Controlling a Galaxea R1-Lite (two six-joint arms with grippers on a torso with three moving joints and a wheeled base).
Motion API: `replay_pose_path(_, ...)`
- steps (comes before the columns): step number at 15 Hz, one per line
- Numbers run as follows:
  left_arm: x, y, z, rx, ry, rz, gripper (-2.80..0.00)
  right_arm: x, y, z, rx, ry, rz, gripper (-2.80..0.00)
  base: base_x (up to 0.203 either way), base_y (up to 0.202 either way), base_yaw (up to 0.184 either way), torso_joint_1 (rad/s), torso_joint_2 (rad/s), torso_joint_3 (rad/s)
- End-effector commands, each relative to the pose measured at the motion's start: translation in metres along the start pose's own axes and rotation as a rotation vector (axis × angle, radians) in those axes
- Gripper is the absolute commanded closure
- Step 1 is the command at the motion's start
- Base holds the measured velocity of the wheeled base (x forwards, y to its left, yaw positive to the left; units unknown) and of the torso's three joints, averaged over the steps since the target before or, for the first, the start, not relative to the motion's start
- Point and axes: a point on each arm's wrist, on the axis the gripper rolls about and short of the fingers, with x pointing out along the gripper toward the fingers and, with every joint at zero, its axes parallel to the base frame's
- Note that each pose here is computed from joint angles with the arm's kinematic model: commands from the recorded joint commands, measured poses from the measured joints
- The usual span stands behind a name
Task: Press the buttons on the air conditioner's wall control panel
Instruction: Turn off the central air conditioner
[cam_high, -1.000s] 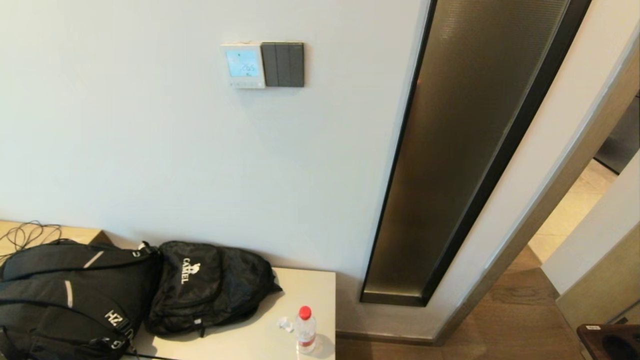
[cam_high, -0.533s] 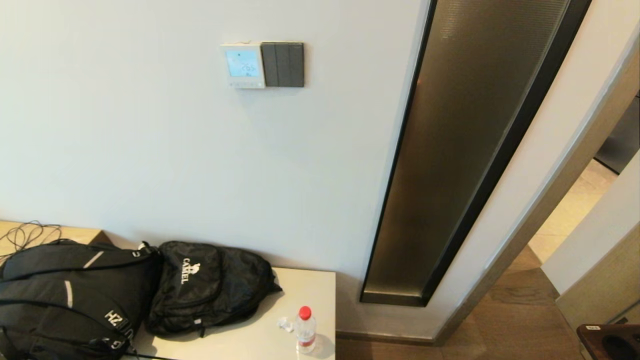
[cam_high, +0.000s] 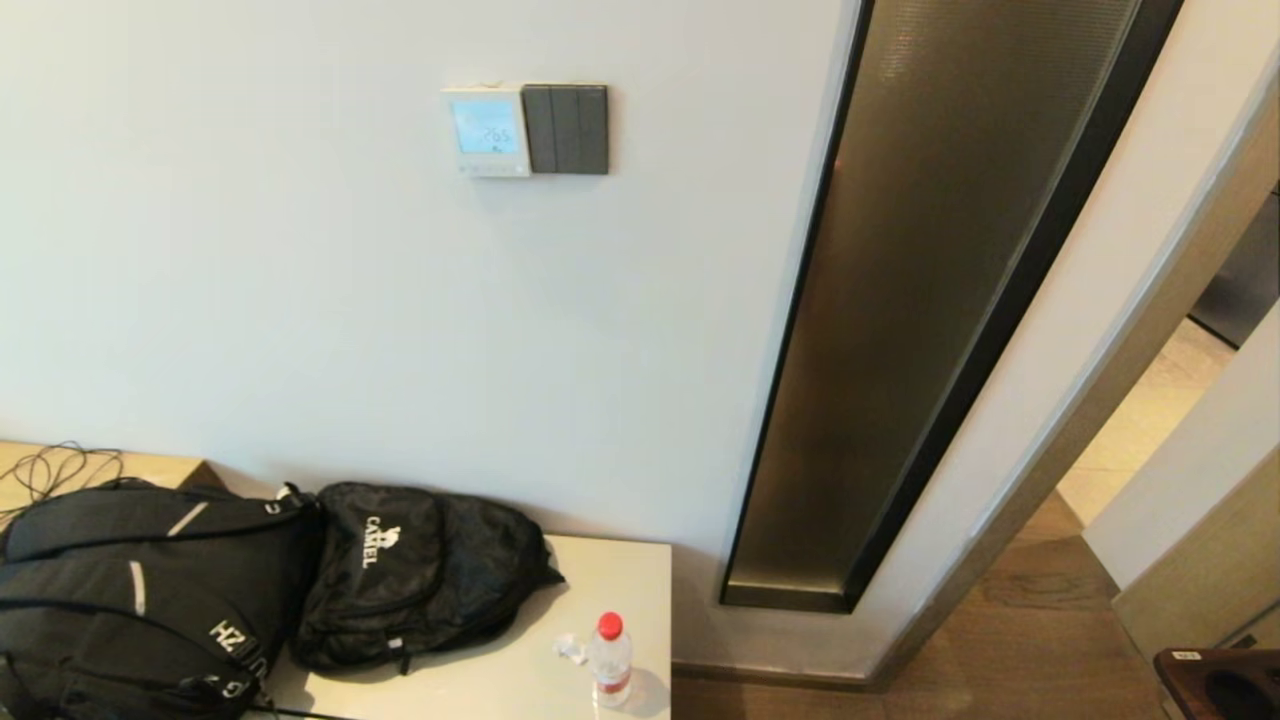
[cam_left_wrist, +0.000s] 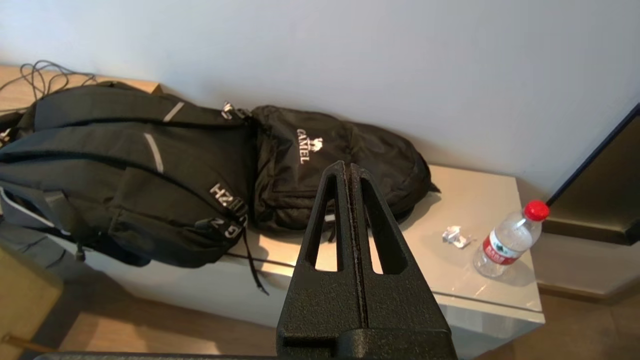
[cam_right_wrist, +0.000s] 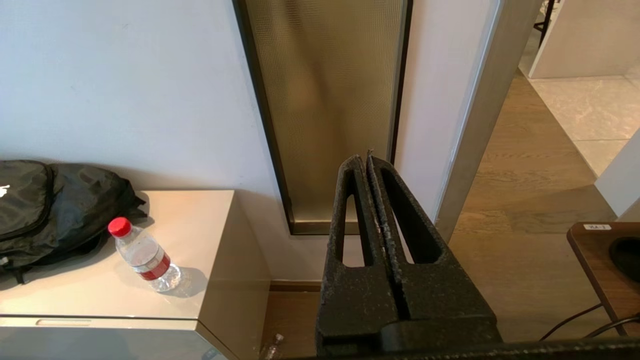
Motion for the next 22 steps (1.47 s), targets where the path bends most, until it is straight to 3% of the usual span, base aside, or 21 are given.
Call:
replay_pose_path(1,-0.0037,-0.0001,-0.0042,-0.003,-0.039,-0.015,0.00,0.0000,0.0000,0.0001,0.000,0.000,0.002,0.00,0.000,0.000,0.000,0.000,0.00,0.000)
replay_pose_path(3,-0.0056,-0.0007,-0.0076,-0.005,-0.039,-0.048,0.00,0.0001,0.0000,0.0001,0.000,0.000,0.000,0.00,0.000,0.000,0.000,0.000,0.00,0.000)
replay_pose_path(18,-0.0039,-0.0011,-0.0107,-0.004,-0.036,-0.060,0.00,0.0000,0.0000,0.0001,0.000,0.000,0.002,0.00,0.000,0.000,0.000,0.000,0.00,0.000)
replay_pose_path(22,-0.0027,-0.0012,-0.0097,-0.009,-0.072,-0.062,0.00,0.0000,0.0000,0.0001,0.000,0.000,0.000,0.00,0.000,0.000,0.000,0.000,0.00,0.000)
